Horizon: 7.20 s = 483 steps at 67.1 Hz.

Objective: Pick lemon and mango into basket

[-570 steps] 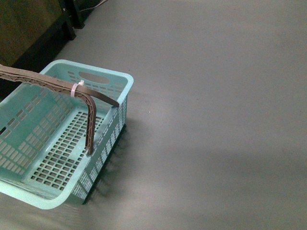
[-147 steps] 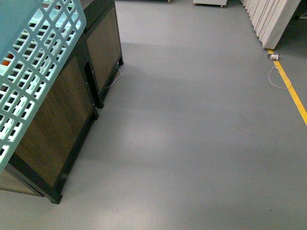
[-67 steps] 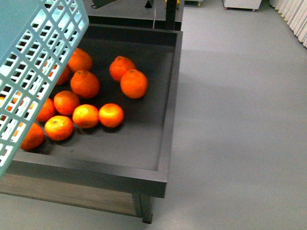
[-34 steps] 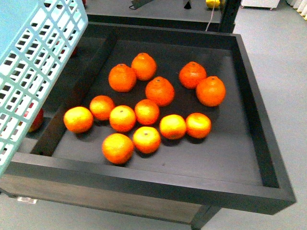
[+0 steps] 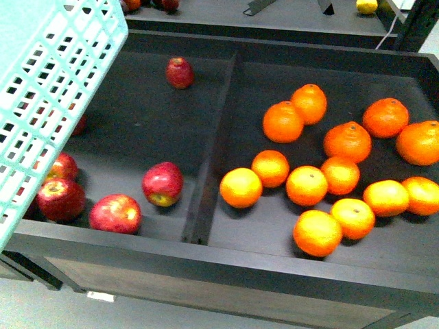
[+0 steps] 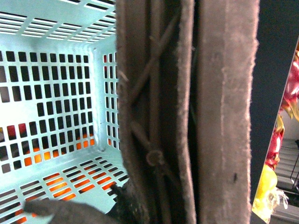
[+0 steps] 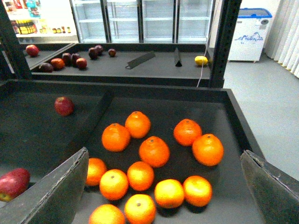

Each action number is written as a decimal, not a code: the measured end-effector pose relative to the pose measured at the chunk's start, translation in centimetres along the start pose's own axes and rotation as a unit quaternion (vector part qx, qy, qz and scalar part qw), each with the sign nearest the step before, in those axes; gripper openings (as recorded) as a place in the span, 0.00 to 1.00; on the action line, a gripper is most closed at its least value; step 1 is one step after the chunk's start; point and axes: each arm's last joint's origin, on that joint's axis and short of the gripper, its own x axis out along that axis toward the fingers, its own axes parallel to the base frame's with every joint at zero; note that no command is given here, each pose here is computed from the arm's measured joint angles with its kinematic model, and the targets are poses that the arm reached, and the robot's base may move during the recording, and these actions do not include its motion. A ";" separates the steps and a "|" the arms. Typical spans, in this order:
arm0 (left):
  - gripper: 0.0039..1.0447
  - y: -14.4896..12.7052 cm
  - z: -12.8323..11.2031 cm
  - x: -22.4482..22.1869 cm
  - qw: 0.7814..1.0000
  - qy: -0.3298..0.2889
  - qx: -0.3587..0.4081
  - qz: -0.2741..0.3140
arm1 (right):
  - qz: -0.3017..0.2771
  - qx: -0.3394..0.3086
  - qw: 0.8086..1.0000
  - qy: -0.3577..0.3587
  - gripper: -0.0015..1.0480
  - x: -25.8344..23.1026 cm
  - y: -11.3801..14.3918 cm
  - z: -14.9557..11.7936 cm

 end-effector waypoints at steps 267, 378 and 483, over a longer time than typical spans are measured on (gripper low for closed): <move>0.13 -1.8 -19.0 8.8 0.850 0.329 0.405 0.069 | 0.000 0.000 1.000 0.000 0.92 0.0 0.0 0.0; 0.13 -1.8 -19.0 8.7 0.849 0.331 0.406 0.068 | -0.397 0.336 0.756 0.397 0.92 33.1 -8.5 -19.2; 0.13 -1.8 -19.0 8.7 0.849 0.331 0.406 0.068 | -0.093 0.151 0.953 0.244 0.46 23.9 -0.8 -1.0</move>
